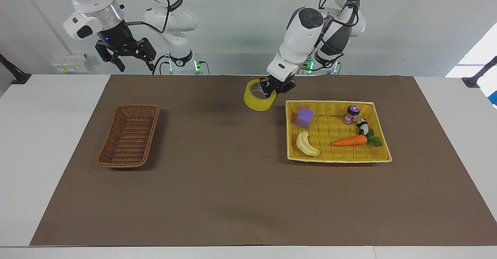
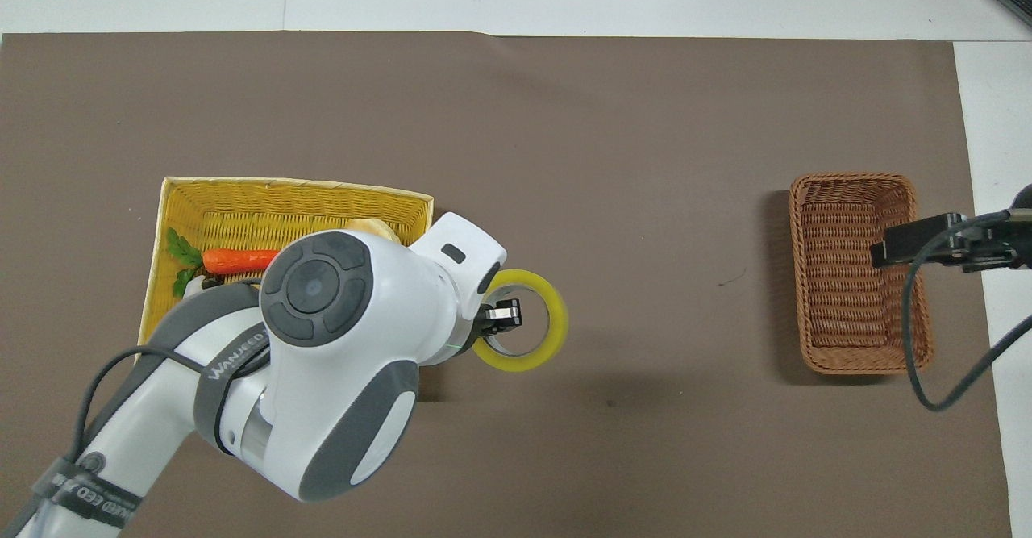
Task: Move tape to another basket
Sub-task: 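Lift the tape with the left gripper while the right gripper reaches toward it, then grasp the tape roll with the right gripper and open the left gripper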
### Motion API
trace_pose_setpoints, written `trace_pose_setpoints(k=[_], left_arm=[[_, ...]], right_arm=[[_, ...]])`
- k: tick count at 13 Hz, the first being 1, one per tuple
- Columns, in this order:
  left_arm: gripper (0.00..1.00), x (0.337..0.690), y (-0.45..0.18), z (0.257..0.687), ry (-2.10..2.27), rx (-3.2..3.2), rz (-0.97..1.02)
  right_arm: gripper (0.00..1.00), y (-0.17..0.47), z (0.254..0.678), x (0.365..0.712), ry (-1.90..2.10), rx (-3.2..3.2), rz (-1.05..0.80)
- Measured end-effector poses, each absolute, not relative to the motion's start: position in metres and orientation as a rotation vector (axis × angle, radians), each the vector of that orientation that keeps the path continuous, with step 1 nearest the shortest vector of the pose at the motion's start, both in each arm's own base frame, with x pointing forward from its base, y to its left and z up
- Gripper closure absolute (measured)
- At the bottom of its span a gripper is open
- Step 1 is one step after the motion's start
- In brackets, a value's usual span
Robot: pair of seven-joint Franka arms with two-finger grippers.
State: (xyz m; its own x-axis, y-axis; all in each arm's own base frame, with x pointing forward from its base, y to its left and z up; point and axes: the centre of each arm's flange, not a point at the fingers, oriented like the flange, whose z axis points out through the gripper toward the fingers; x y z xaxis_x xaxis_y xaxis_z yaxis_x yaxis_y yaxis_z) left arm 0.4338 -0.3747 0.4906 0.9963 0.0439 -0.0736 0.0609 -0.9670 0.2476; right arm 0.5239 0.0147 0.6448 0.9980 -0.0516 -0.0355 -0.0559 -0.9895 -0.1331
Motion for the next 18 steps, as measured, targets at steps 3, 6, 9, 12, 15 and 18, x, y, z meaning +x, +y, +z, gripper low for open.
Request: trace_pose_setpoints(k=[3,6,9,12,15,18], left_arm=[[0.78,0.417,-0.403,0.499,0.041,2.815,-0.072],[0.78,0.409,-0.415,0.503,0.030,2.779,-0.068],[0.78,0.402,-0.424,0.504,0.009,2.767,-0.065],[0.78,0.394,-0.440,0.500,-0.014,2.740,-0.046],[0.78,0.394,-0.459,0.492,-0.021,2.694,0.015],[0.78,0.398,-0.465,0.492,-0.010,2.673,0.031]], right_arm=[[0.00,0.034,0.615,0.530,0.059,-2.869,0.063],[0.00,0.047,0.571,0.529,-0.060,-2.723,0.143],[0.00,0.060,0.543,0.526,-0.067,-2.607,0.172],[0.00,0.102,0.520,0.519,-0.101,-2.521,0.183],[0.00,0.135,0.514,0.496,-0.147,-2.477,0.202],[0.00,0.127,0.511,0.479,-0.206,-2.468,0.181]])
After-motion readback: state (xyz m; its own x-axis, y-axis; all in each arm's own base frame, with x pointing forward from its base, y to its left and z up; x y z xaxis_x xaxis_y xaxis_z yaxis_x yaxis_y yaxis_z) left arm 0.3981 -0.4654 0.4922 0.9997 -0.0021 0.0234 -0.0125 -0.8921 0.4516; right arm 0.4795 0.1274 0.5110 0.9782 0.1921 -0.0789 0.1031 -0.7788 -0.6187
